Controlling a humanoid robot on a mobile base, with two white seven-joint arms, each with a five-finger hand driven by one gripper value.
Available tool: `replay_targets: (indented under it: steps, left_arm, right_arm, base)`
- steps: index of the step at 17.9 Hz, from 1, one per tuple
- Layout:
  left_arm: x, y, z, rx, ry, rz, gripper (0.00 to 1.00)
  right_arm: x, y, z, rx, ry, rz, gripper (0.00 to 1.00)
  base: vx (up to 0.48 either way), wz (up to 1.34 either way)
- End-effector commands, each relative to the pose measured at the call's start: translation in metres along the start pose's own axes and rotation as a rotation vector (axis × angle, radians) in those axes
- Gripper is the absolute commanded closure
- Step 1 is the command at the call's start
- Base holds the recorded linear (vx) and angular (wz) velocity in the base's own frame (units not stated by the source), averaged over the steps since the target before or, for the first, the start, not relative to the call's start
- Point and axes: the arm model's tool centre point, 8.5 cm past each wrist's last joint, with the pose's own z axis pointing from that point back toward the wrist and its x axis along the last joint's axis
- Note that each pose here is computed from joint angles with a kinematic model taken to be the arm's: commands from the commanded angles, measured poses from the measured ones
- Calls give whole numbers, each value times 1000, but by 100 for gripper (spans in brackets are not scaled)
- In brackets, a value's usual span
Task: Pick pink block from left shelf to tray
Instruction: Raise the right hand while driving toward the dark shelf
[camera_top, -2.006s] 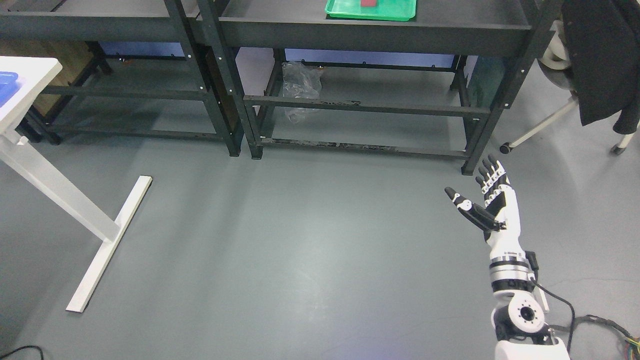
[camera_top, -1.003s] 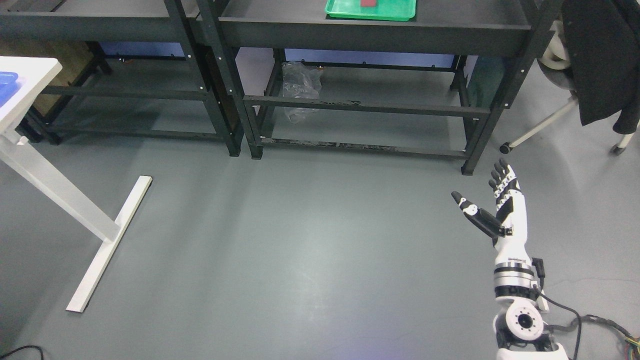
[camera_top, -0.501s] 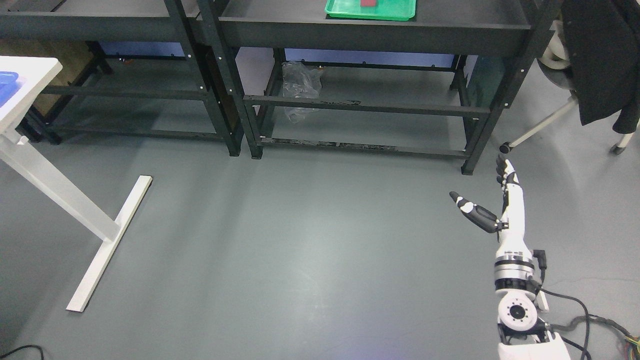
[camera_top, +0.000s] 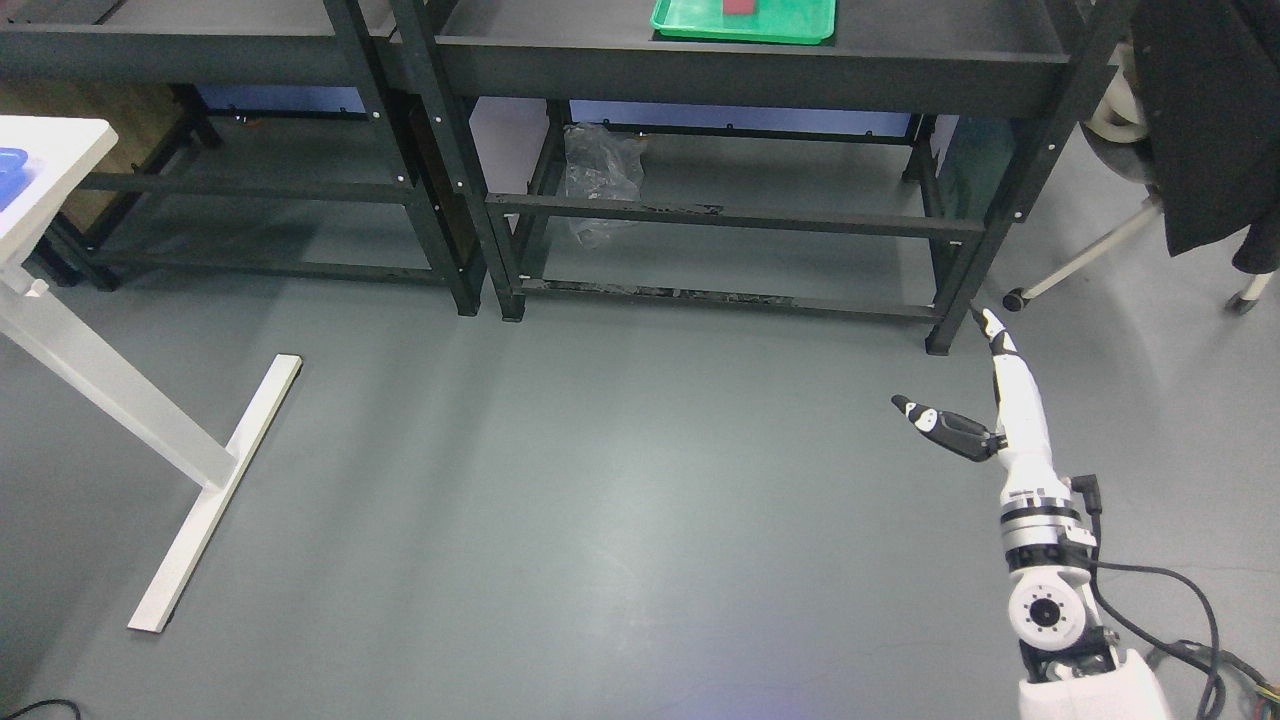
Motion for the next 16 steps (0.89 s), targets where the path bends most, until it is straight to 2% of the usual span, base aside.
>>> replay_targets:
  steps: [1, 4, 8, 11, 14, 16]
  left_arm:
    - [25, 9, -1, 14, -47, 9, 0]
    - [25, 9, -1, 14, -47, 9, 0]
    - [25, 9, -1, 14, -47, 9, 0]
    - [25, 9, -1, 14, -47, 9, 0]
    - [25, 9, -1, 14, -47, 9, 0]
    - [25, 9, -1, 14, -47, 9, 0]
  right_arm:
    - [9, -21, -2, 27, -105, 411, 1]
    - [14, -30, -4, 22, -151, 471, 1]
    - [20, -21, -3, -1, -186, 688, 1]
    - [26, -2, 3, -5, -176, 638, 1]
    - [32, 4, 0, -22, -151, 626, 1]
    - [40, 17, 1, -15, -163, 630, 1]
  base:
    - [80, 0]
    - [118, 4]
    - [165, 12]
    - [208, 28]
    - [219, 2]
    - [242, 6]
